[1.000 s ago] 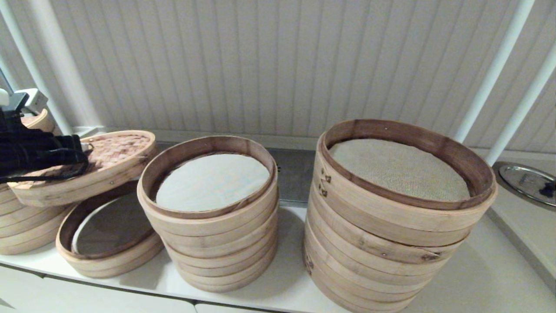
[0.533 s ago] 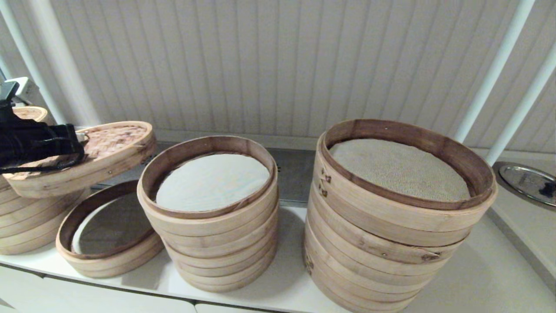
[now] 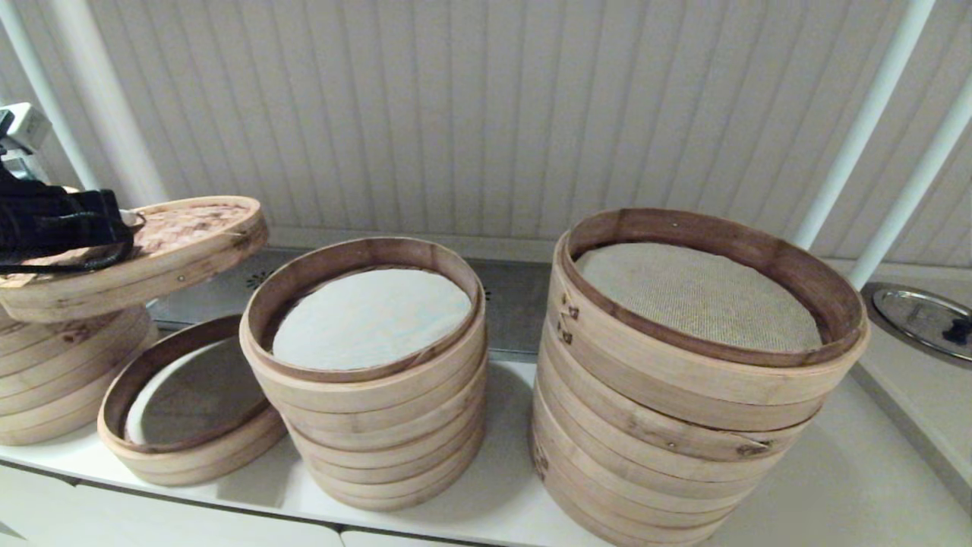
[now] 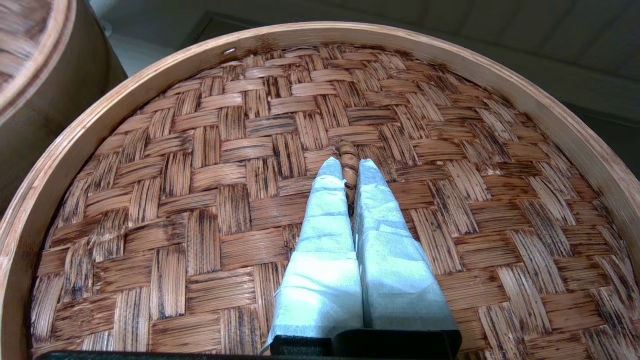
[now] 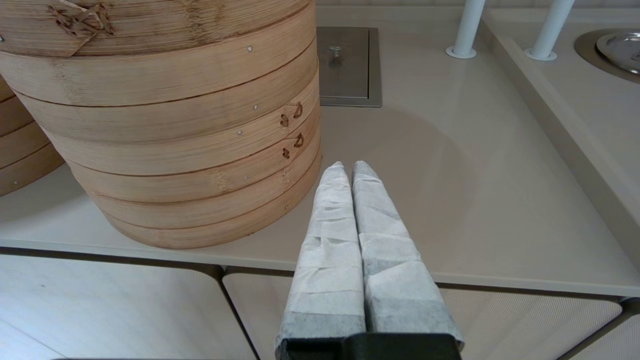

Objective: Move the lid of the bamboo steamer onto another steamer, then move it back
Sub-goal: Put the steamer

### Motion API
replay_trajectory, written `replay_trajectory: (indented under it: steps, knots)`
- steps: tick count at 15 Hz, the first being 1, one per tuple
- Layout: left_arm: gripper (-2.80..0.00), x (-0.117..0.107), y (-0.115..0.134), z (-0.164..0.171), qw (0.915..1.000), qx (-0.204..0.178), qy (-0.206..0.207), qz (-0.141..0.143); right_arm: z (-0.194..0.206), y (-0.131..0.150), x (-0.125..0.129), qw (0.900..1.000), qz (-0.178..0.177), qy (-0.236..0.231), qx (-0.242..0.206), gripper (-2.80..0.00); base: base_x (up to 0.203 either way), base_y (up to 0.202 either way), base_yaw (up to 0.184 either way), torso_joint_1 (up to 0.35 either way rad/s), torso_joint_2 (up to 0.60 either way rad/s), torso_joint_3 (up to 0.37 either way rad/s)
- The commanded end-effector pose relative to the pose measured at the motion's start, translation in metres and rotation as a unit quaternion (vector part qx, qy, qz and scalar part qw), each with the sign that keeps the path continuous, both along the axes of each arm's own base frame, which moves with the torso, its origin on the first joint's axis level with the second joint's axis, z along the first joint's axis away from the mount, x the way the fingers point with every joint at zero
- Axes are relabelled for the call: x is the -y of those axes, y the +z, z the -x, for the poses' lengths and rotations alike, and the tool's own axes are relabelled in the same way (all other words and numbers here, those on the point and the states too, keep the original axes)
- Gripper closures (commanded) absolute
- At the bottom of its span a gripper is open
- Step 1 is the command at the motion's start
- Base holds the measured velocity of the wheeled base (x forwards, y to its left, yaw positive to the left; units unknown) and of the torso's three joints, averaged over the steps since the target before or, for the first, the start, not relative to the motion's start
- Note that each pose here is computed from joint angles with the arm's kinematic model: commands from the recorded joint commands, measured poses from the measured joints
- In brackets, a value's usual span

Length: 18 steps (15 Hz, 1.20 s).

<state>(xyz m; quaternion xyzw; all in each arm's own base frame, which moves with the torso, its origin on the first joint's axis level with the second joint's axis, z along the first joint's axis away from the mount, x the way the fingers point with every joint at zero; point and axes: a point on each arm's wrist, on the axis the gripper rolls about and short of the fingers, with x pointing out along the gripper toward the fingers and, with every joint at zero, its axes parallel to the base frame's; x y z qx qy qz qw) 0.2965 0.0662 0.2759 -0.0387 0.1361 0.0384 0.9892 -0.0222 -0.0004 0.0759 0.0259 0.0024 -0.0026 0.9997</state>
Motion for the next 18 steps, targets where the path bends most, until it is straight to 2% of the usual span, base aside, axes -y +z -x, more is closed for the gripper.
replay_trajectory:
  steps: [1,5,8,12,15,18]
  knots:
    - [0.0,0.0,0.01,0.002,0.9999,0.011,0.0,-0.002,0.0,0.0,0.0,1.0,0.0,0.0,-0.001,0.0,0.0,0.0,0.0,0.0,0.0,0.0]
    - [0.0,0.004,0.027,0.005,0.9999,0.012,-0.006,-0.002,0.0,0.0,0.0,1.0,0.0,0.0,-0.001,0.0,0.0,0.0,0.0,0.0,0.0,0.0]
    - [0.0,0.018,0.038,0.006,0.9995,0.014,-0.028,-0.002,0.0,0.0,0.0,1.0,0.0,0.0,-0.001,0.0,0.0,0.0,0.0,0.0,0.0,0.0]
    - [0.0,0.043,0.049,0.006,0.9983,0.01,-0.057,-0.005,0.0,0.0,0.0,1.0,0.0,0.0,-0.001,0.0,0.0,0.0,0.0,0.0,0.0,0.0]
    - [0.0,0.07,0.056,0.004,0.9969,0.01,-0.077,-0.008,0.0,0.0,0.0,1.0,0.0,0.0,-0.001,0.0,0.0,0.0,0.0,0.0,0.0,0.0]
    - [0.0,0.093,0.055,-0.002,0.9946,0.006,-0.104,-0.004,0.0,0.0,0.0,1.0,0.0,0.0,-0.001,0.0,0.0,0.0,0.0,0.0,0.0,0.0]
